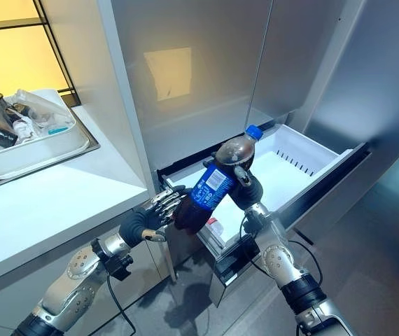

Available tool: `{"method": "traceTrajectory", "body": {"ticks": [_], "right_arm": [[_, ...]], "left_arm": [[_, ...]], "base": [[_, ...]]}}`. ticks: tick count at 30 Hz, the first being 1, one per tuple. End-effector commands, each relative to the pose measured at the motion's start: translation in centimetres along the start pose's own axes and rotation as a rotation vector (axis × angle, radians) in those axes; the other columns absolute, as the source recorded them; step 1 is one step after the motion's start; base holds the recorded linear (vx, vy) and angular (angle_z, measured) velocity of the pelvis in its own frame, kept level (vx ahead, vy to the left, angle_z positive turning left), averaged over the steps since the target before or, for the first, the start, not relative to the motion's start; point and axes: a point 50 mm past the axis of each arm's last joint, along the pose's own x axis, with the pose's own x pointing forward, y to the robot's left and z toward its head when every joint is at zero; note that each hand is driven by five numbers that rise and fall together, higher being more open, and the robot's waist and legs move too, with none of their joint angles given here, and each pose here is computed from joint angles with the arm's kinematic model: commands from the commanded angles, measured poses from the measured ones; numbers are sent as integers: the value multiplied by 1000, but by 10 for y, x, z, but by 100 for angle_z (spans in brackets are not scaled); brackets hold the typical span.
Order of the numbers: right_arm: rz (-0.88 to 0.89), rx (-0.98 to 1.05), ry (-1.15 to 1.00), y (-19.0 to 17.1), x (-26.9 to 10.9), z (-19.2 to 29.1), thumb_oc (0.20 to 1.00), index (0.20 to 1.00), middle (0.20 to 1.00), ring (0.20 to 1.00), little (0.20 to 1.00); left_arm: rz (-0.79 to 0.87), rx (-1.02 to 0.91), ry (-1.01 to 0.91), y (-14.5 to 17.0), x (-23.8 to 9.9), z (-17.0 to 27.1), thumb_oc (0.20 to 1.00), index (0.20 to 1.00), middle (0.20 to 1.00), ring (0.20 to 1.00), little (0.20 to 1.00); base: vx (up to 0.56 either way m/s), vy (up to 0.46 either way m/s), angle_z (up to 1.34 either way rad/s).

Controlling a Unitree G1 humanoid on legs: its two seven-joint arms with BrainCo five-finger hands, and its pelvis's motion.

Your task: Take the drinks into the refrigerator

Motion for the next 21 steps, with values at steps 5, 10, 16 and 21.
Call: {"method": "traceTrajectory", "body": {"ticks": [5, 10, 16, 21], "right_arm": [[6, -66, -435, 1, 26, 86, 200, 200, 200, 200, 200], [-13, -115, -428, -4, 22, 95, 200, 200, 200, 200, 200], [-60, -249, -419, -14, 16, 121, 200, 200, 200, 200, 200], [-114, -389, -375, -24, 17, 149, 200, 200, 200, 200, 200]], "left_arm": [[-26, -23, -80, -4, -1, 8, 1000, 1000, 1000, 1000, 1000], [9, -26, -74, 0, -8, 6, 1000, 1000, 1000, 1000, 1000], [23, -29, -72, 4, -19, 9, 1000, 1000, 1000, 1000, 1000], [17, -37, -82, 5, -25, 14, 1000, 1000, 1000, 1000, 1000]], "base": [[0, 0, 0], [0, 0, 0], [0, 0, 0], [-20, -7, 8]]}}
